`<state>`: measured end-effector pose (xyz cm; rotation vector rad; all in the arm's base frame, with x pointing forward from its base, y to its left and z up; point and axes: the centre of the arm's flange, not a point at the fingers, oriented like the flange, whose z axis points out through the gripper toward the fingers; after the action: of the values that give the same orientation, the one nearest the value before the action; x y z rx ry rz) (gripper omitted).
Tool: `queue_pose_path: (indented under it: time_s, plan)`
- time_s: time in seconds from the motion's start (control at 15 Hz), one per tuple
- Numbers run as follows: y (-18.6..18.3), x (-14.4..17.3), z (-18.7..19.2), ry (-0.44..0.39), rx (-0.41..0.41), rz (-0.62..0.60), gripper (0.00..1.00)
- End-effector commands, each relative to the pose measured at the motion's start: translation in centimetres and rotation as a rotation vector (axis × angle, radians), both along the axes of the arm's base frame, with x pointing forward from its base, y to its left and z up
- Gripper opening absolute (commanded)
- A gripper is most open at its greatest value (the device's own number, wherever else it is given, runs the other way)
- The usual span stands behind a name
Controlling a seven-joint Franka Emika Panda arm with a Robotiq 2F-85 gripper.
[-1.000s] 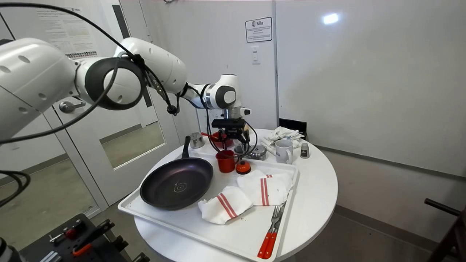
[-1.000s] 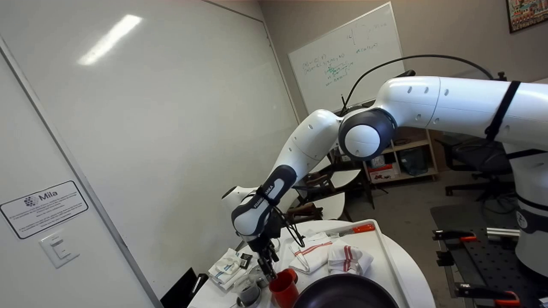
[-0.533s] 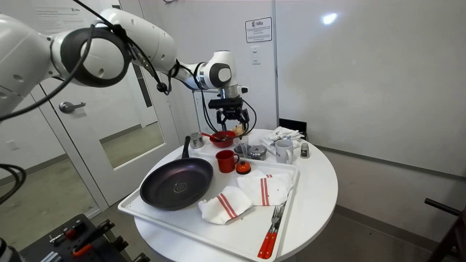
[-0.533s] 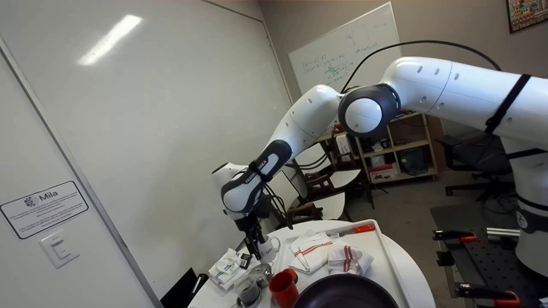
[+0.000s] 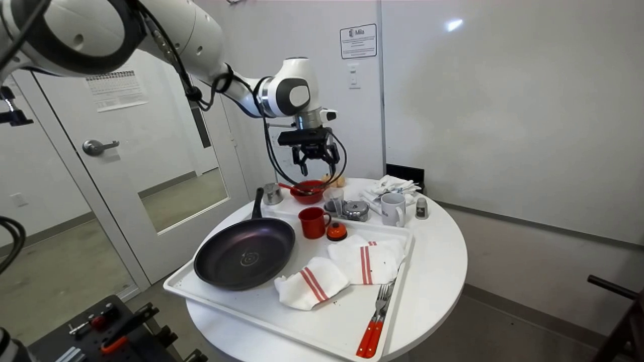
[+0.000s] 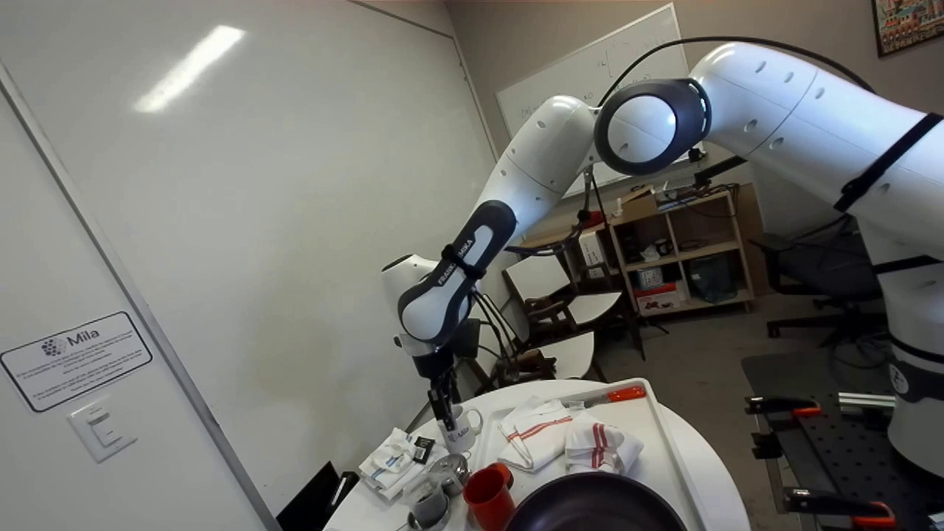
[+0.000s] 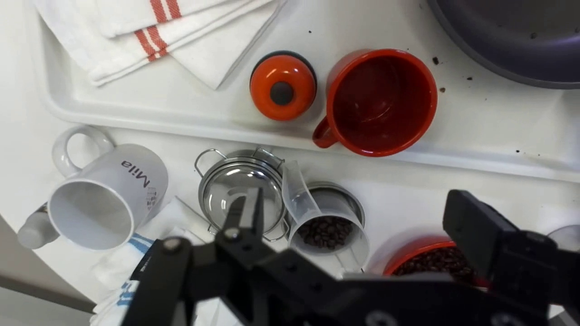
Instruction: Move the red mug backwards
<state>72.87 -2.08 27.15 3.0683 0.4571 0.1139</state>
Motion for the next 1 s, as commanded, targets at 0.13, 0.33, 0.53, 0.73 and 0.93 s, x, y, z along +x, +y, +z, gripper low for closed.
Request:
queue_pose_path:
  time_s: [0.13, 0.33, 0.53, 0.73, 0.93]
  plan:
    - [-1.1, -9.2, 0.7, -0.028, 0.048, -0.039, 1.00]
    - [-1.6, -12.1, 0.9, -0.028, 0.055, -0.054, 1.00]
    - [-1.9, -14.8, 0.9, -0.014, 0.063, -0.066, 1.00]
    - [-2.1, -17.4, 0.7, 0.000, 0.068, -0.081, 1.00]
    - [-2.0, -15.6, -0.2, 0.024, 0.050, -0.089, 1.00]
